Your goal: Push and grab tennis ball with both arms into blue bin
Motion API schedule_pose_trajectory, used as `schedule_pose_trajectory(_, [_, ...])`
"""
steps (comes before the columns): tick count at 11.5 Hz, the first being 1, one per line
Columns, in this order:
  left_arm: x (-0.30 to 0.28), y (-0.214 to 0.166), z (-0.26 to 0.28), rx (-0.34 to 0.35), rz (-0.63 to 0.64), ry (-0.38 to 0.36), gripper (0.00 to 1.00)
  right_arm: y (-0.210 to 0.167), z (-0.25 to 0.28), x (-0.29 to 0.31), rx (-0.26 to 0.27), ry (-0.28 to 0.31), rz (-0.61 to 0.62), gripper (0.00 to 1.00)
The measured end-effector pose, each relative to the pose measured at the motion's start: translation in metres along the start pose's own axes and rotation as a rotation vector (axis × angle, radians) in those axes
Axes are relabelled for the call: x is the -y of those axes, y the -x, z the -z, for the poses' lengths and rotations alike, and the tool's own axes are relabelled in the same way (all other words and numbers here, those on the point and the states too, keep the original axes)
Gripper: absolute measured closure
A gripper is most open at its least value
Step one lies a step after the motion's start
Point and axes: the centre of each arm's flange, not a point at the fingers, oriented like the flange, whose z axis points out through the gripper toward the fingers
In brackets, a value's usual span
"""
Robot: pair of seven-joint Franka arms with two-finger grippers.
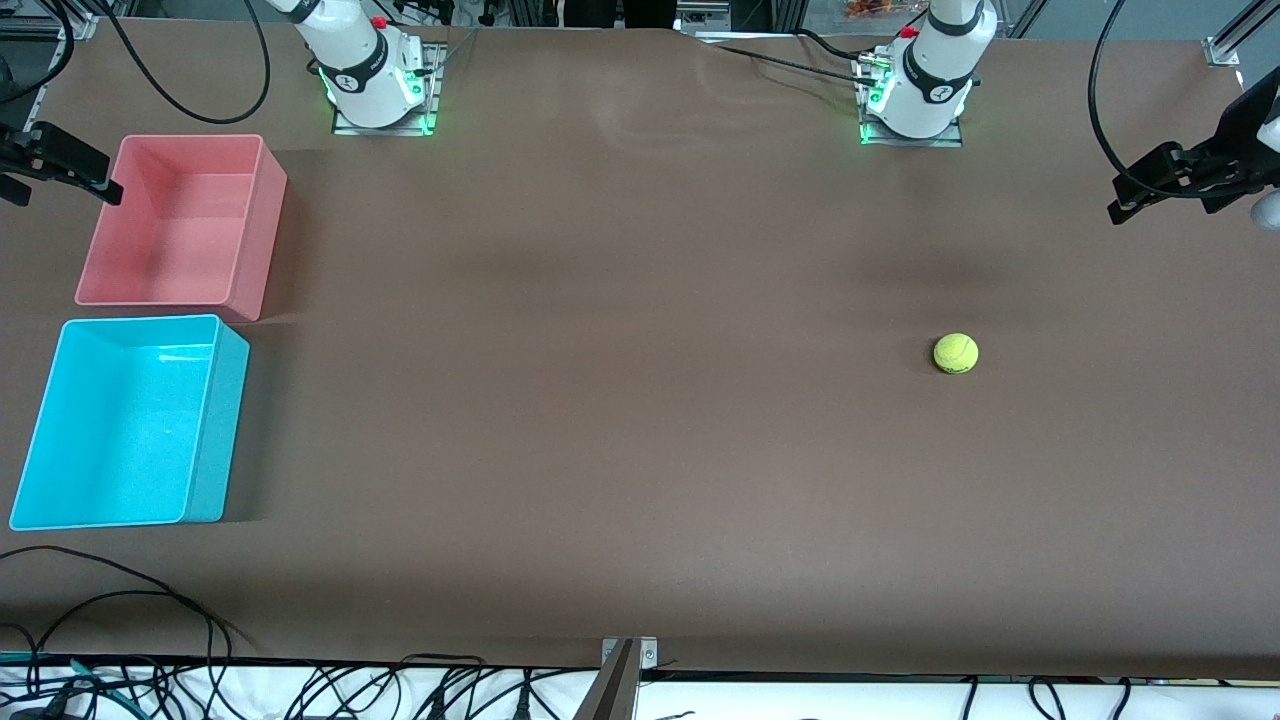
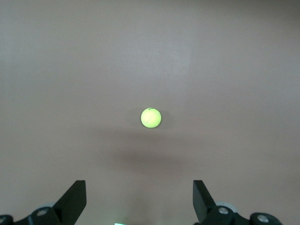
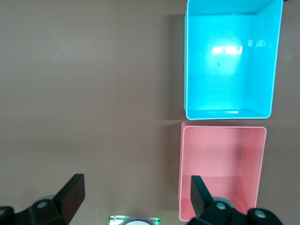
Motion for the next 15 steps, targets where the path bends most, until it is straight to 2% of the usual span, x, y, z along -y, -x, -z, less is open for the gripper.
schedule_pose_trajectory(15, [-0.0046,0.0009,0.0,0.001,-0.009,-0.001,0.0,0.0028,0.0034,0.0012,-0.005,-0.02,0.0,0.0])
